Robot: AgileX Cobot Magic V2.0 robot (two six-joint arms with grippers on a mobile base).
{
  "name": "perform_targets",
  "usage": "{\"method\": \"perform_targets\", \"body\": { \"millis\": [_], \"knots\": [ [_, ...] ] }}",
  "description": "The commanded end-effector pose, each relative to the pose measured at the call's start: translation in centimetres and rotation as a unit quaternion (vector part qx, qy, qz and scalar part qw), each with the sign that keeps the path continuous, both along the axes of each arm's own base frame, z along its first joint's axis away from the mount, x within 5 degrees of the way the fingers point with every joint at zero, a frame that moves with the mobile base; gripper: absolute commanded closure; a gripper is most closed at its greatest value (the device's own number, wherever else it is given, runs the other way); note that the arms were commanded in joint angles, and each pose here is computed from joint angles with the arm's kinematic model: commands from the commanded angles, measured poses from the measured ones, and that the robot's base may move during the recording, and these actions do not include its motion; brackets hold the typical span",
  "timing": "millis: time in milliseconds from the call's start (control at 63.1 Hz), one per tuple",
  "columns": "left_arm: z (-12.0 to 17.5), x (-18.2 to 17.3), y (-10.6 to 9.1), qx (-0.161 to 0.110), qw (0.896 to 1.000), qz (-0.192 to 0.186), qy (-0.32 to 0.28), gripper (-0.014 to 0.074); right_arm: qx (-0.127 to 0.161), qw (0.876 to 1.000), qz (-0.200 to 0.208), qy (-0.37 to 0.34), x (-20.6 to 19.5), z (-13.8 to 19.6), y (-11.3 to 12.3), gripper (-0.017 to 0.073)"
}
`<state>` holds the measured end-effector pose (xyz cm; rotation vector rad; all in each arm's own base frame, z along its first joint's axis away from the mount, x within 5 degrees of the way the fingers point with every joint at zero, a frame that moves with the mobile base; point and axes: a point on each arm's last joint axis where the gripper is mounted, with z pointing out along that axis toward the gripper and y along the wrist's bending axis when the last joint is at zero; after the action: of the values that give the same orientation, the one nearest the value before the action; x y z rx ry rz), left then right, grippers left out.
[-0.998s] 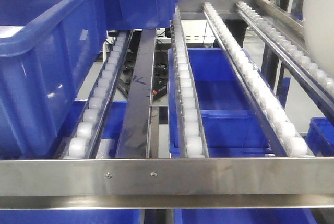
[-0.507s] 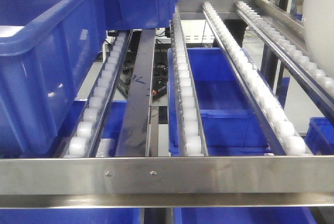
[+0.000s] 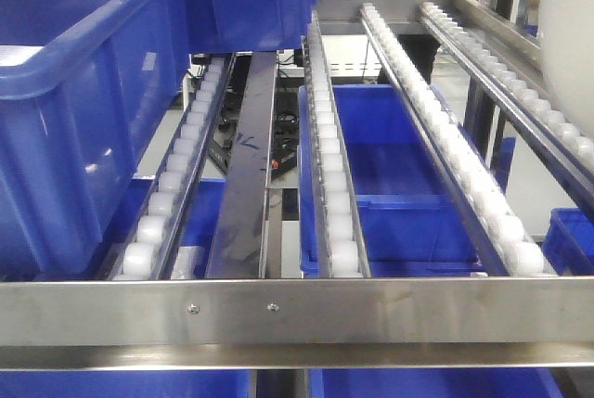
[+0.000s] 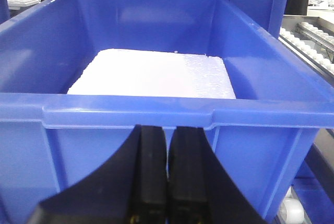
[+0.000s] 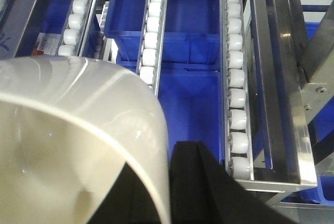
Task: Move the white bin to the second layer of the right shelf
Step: 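Extend the right arm carrying the white bin over the roller lane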
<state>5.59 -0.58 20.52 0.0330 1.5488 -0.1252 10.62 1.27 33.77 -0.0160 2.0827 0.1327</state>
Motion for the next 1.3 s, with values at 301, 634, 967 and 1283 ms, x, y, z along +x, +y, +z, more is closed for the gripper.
{"method": "perform_targets", "body": {
  "millis": [301,634,967,1283],
  "knots": [
    [-0.5,0.1,0.0,-0.007,1.000,0.000,-0.025,0.0509,0.008,0.997,-0.004,-0.074,0.5,1.9,0.0,0.0510],
    [-0.5,0.1,0.0,-0.007,1.000,0.000,-0.025,0.0509,0.015,0.997,-0.003,-0.074,1.5,1.8,0.2,0.0510],
    [-0.5,0.1,0.0,-0.007,1.000,0.000,-0.025,0.0509,0.029,0.999,-0.004,-0.023,8.3,0.1,1.1,0.0510],
    [-0.5,0.1,0.0,-0.007,1.000,0.000,-0.025,0.0509,0.021,0.999,0.024,0.038,14.8,-0.5,3.4,0.0510]
  ]
}}
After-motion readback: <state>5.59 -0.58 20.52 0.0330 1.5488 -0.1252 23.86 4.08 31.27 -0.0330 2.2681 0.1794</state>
